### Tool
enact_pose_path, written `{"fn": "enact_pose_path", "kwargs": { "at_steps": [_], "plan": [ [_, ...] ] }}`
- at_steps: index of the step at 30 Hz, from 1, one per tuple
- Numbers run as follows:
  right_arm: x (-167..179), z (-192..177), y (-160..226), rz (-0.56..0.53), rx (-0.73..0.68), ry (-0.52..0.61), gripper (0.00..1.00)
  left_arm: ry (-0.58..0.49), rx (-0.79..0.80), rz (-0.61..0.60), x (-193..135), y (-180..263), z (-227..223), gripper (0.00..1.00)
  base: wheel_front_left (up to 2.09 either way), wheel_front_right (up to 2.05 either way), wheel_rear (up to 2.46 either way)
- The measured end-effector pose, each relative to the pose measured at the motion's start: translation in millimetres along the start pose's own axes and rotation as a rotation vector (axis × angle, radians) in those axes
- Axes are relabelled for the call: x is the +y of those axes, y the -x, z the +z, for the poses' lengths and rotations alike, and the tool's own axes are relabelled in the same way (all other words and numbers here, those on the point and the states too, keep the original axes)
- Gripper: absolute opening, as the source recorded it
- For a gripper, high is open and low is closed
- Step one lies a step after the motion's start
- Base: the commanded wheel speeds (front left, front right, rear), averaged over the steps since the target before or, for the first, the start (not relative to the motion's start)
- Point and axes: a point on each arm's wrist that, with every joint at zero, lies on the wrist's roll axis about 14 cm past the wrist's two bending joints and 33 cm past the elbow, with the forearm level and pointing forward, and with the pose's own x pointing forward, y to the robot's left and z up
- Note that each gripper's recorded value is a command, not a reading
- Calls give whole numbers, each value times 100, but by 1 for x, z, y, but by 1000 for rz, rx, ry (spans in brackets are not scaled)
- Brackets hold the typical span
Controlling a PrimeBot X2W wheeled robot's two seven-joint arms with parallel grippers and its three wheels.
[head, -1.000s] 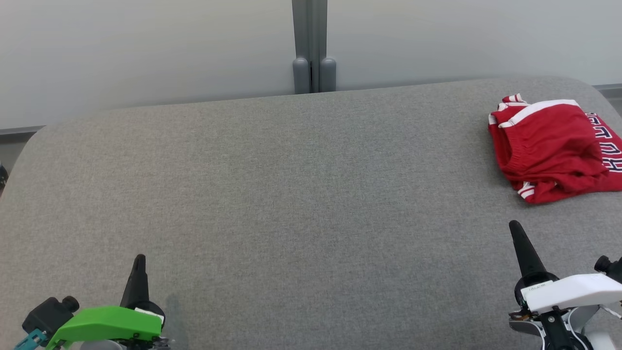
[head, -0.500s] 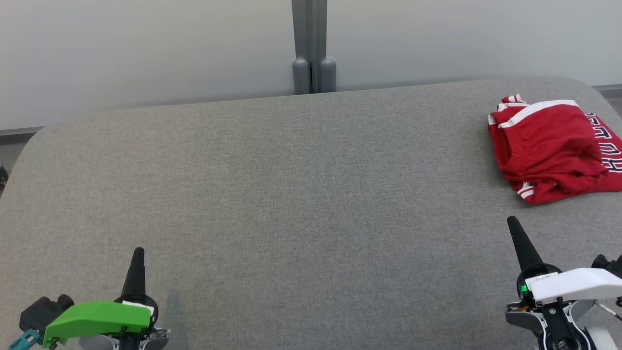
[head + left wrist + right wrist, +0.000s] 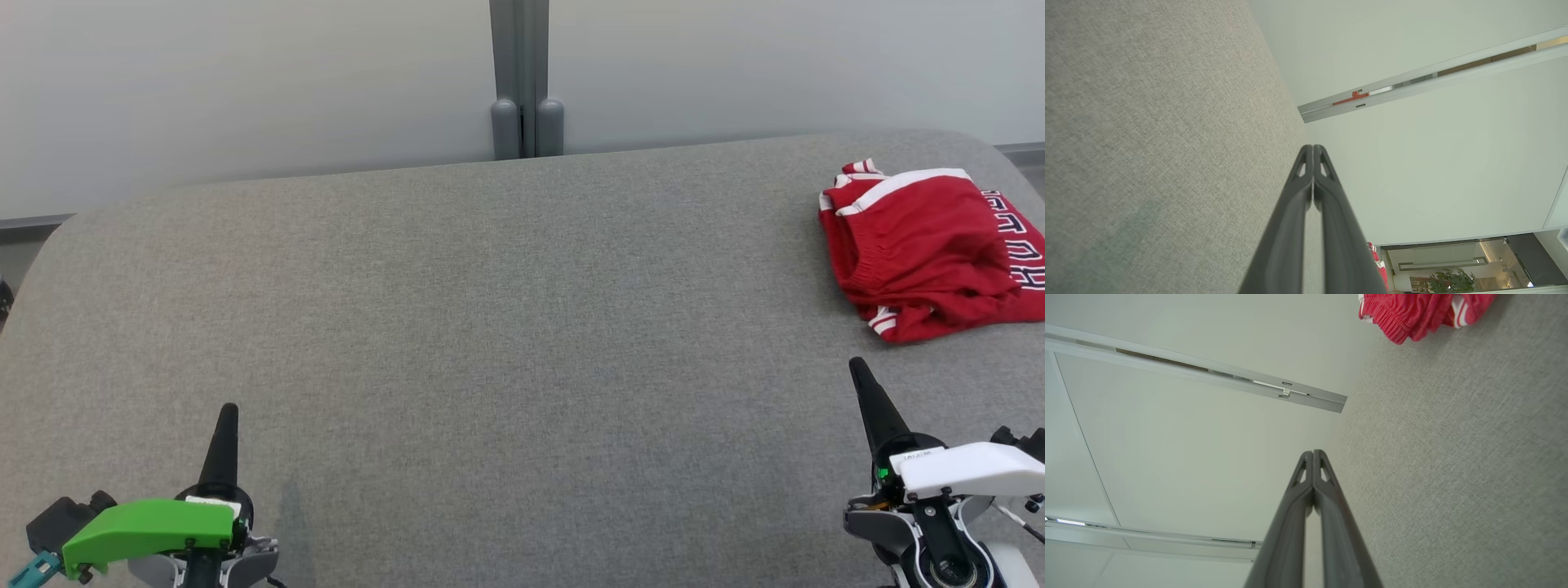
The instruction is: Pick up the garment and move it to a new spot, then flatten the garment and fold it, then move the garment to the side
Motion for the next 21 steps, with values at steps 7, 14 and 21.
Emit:
{"fn": "enact_pose_path", "kwargs": {
  "at_steps": [7,14,21],
  "plan": [
    [0,0,-2,-1,-3,-57,0,62,-2,-21,-5,-2,1,0,0,0,0],
    [1,0,-5,2,-7,-115,0,119,-8,-39,-9,-4,4,0,0,0,0],
    [0,0,-6,1,-10,-169,0,176,-10,-59,-13,-6,6,0,0,0,0]
  ]
}}
